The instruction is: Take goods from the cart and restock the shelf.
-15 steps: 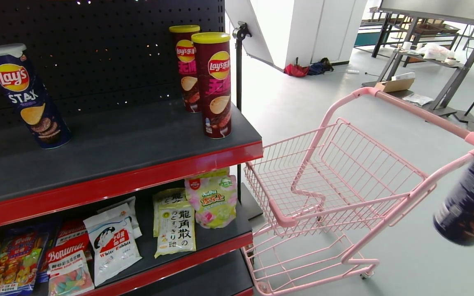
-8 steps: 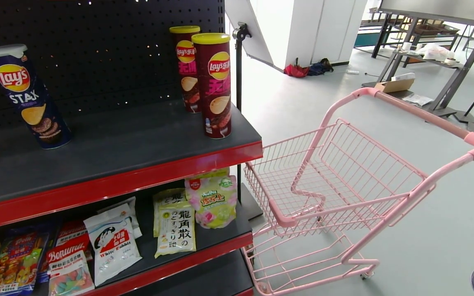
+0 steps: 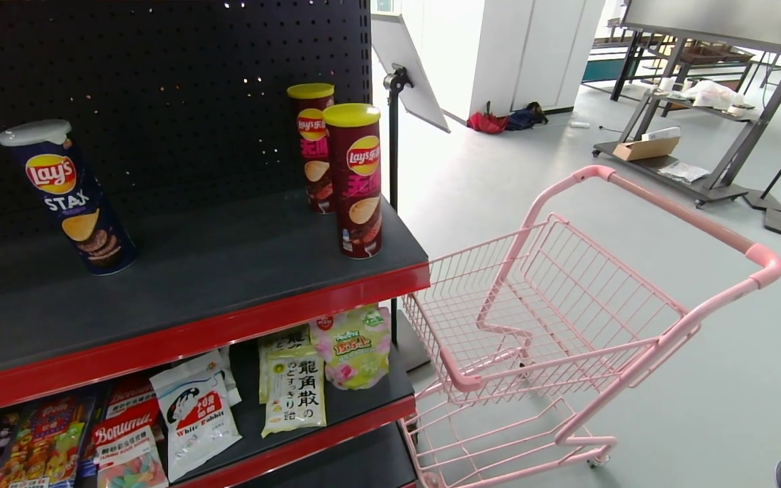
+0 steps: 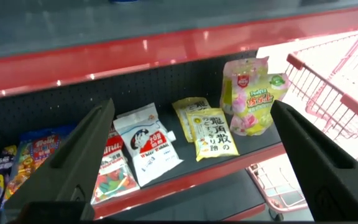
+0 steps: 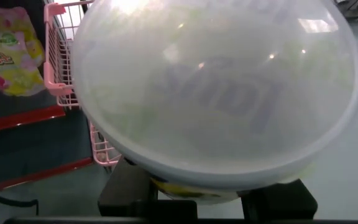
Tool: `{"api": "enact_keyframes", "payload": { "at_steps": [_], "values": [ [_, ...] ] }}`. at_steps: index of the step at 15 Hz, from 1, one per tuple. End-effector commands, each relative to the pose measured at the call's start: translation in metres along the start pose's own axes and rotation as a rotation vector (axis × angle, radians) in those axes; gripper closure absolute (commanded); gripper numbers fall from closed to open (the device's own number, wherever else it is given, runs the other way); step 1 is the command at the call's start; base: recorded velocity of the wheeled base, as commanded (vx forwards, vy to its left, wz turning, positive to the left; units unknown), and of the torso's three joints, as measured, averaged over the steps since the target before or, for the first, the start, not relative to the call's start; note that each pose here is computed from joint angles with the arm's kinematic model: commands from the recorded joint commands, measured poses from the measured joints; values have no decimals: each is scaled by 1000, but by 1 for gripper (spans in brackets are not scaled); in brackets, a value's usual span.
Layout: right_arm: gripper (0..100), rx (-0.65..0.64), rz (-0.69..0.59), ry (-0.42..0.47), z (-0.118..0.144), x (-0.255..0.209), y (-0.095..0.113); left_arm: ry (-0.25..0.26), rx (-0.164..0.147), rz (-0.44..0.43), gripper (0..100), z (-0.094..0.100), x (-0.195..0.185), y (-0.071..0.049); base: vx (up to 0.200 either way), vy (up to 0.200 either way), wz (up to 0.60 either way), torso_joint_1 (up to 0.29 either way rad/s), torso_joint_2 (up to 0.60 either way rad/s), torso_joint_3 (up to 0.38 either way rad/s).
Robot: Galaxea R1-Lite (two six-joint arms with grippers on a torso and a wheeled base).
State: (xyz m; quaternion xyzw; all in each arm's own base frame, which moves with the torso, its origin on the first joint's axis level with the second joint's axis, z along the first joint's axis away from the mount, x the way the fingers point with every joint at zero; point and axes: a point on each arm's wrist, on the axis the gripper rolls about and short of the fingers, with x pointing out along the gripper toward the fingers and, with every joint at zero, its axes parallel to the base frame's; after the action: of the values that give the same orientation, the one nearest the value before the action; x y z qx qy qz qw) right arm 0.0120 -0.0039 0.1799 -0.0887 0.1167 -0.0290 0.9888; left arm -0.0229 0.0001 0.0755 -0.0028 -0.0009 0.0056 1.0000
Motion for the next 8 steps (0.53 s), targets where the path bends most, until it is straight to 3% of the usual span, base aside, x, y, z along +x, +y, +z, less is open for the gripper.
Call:
{"api": "enact_keyframes", "payload": {
  "at_steps": [1,8],
  "values": [
    [100,-5,2,15,-4,2,1,2,-1,-1,0,0,0,0,0,0,0,203,-525,-310],
    [100,-16,-3,36,-9,4,2,2,-1,1,0,0,0,0,0,0,0,169,-406,-244]
  ]
}}
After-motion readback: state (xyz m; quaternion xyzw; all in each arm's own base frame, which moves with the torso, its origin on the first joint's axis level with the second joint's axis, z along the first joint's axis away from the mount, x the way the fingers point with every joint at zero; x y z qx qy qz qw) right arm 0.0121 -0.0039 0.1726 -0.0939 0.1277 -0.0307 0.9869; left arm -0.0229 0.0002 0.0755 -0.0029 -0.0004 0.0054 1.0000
